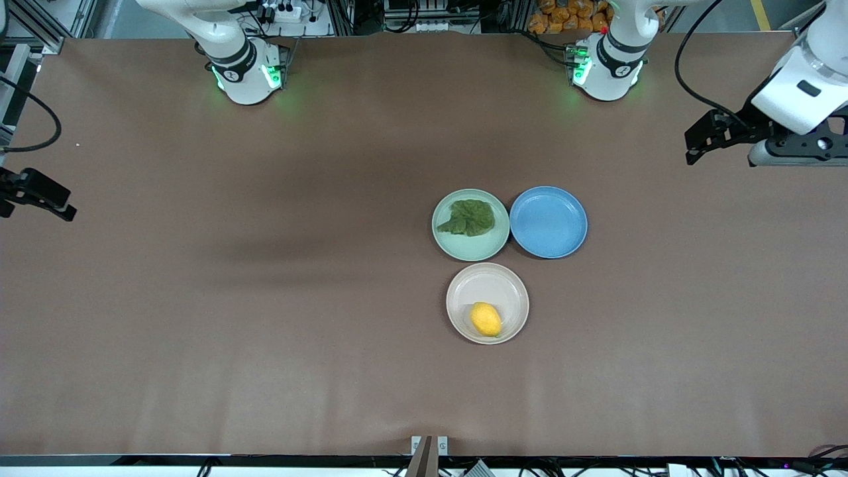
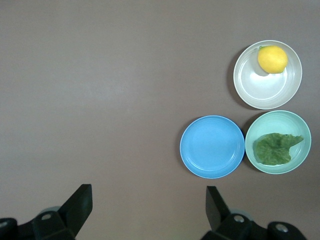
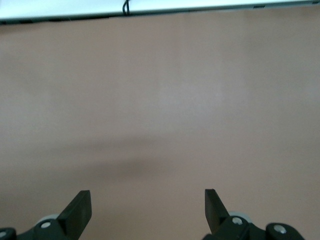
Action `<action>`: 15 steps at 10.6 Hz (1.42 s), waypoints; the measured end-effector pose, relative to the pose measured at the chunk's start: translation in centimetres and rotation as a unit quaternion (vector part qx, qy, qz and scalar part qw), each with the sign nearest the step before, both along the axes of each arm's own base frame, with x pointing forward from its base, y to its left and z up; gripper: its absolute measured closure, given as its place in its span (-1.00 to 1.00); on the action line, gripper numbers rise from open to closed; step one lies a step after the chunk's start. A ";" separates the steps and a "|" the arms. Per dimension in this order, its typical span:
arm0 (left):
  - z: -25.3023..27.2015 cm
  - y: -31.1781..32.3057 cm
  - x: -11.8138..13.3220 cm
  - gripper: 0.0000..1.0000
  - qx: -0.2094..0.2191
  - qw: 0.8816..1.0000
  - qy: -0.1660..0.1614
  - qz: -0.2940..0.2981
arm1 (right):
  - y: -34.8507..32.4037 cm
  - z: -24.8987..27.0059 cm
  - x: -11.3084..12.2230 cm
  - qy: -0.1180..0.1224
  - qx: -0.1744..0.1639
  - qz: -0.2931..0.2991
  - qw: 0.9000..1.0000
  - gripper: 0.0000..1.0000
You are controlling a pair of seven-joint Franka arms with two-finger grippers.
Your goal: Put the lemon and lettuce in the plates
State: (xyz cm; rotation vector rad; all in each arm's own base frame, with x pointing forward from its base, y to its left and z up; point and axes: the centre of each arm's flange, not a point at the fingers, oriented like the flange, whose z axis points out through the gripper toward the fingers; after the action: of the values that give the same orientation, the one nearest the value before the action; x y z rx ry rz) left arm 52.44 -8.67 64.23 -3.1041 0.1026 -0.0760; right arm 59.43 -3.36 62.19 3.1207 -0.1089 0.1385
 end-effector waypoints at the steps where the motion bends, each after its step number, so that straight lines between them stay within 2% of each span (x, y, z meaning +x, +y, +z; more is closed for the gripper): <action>1: 0.5 -0.4 0.0 -1.00 0.010 1.000 -0.004 -0.005 | 0.0 -1.4 0.0 0.011 0.001 0.000 1.000 -1.00; 2: 0.6 -0.9 -0.1 -1.00 0.015 1.000 -0.006 -0.011 | 0.0 -3.0 0.0 0.017 0.001 0.001 1.000 -1.00; 5: 0.7 -0.8 0.1 -1.00 0.010 1.000 -0.006 -0.009 | -0.1 -6.0 -1.0 0.016 0.004 0.002 1.000 -1.00; 7: 1.6 -0.8 0.1 -1.00 -0.007 1.000 -0.013 -0.007 | -0.1 -5.4 -1.6 0.011 0.005 0.004 1.000 -1.00; 11: 1.7 -1.0 0.1 -1.00 -0.012 1.000 -0.013 0.003 | -0.4 -3.7 -2.0 -0.001 0.004 0.015 1.000 -1.00; 15: 1.7 -1.1 0.1 -1.00 -0.013 1.000 -0.013 0.004 | -0.4 -2.2 -2.4 0.010 0.005 0.016 1.000 -1.00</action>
State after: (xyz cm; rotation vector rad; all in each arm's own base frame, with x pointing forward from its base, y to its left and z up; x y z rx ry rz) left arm 52.55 -9.75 65.94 -3.1272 0.0892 -0.1189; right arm 57.03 -3.78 60.01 3.1341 -0.0598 0.1063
